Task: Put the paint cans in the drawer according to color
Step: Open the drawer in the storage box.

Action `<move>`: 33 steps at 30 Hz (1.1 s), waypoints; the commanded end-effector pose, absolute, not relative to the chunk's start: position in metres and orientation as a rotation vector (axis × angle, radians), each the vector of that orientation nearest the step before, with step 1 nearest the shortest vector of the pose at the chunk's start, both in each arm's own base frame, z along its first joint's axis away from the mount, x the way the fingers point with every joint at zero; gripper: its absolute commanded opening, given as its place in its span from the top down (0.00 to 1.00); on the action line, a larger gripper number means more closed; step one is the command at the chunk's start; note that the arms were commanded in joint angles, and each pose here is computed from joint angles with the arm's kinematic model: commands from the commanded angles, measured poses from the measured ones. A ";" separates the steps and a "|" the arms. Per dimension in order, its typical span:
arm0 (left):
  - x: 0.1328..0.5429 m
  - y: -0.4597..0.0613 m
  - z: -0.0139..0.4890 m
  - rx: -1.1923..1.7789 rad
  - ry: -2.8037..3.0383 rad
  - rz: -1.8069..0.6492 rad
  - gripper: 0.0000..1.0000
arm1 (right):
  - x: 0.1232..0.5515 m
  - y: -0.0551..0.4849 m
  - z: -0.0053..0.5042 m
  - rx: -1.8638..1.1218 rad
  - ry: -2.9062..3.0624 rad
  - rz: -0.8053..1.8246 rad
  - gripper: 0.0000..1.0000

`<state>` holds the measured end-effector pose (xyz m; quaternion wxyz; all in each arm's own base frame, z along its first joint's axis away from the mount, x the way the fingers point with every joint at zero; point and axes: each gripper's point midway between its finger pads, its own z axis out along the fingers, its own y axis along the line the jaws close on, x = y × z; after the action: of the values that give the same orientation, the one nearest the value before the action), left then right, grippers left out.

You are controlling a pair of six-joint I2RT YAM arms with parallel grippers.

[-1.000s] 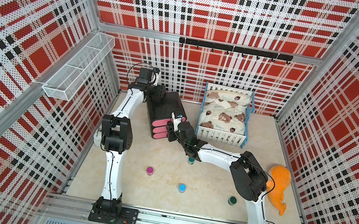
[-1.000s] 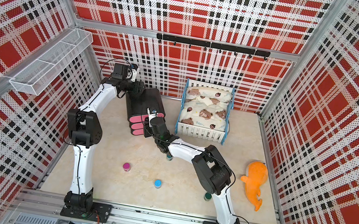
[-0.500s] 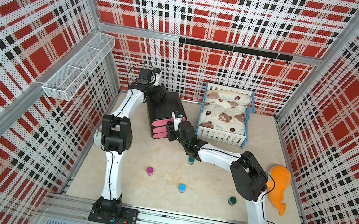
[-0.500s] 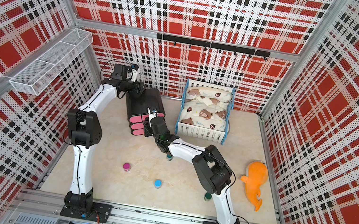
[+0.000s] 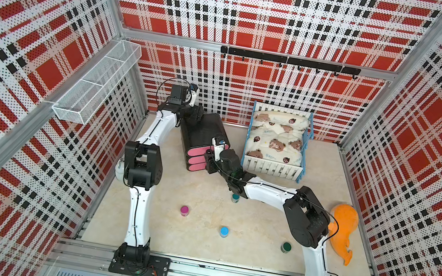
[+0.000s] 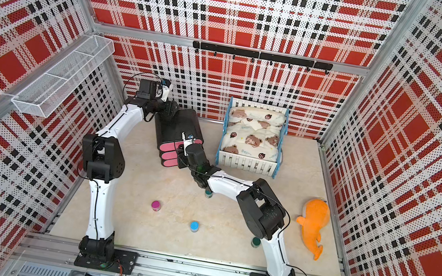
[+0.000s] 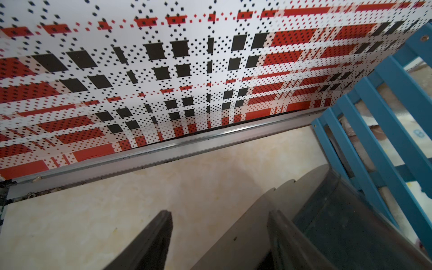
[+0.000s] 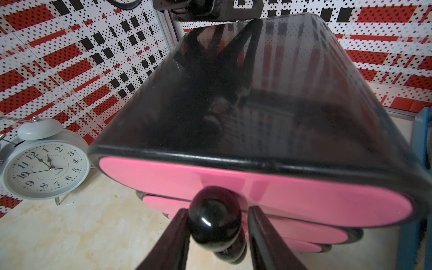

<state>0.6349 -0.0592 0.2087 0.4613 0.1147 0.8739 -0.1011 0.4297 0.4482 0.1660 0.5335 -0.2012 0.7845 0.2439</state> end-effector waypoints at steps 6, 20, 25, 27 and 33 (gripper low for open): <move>0.620 -0.061 0.199 0.314 2.209 -0.237 0.30 | 0.443 0.441 0.197 -0.418 1.806 0.568 0.44; 0.619 -0.057 0.200 0.310 2.213 -0.213 0.31 | 0.446 0.438 0.203 -0.417 1.795 0.548 0.68; 0.619 -0.057 0.199 0.306 2.216 -0.211 0.31 | 0.442 0.434 0.202 -0.428 1.797 0.539 0.69; 0.619 -0.058 0.197 0.306 2.219 -0.213 0.31 | 0.441 0.432 0.200 -0.431 1.802 0.535 0.69; 0.619 -0.055 0.194 0.296 2.226 -0.208 0.31 | 0.428 0.430 0.193 -0.475 1.816 0.571 0.72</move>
<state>0.6317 -0.0558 0.2098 0.4607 0.1164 0.8753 -0.0892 0.4314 0.4381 0.1713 0.5427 -0.2017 0.7815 0.2325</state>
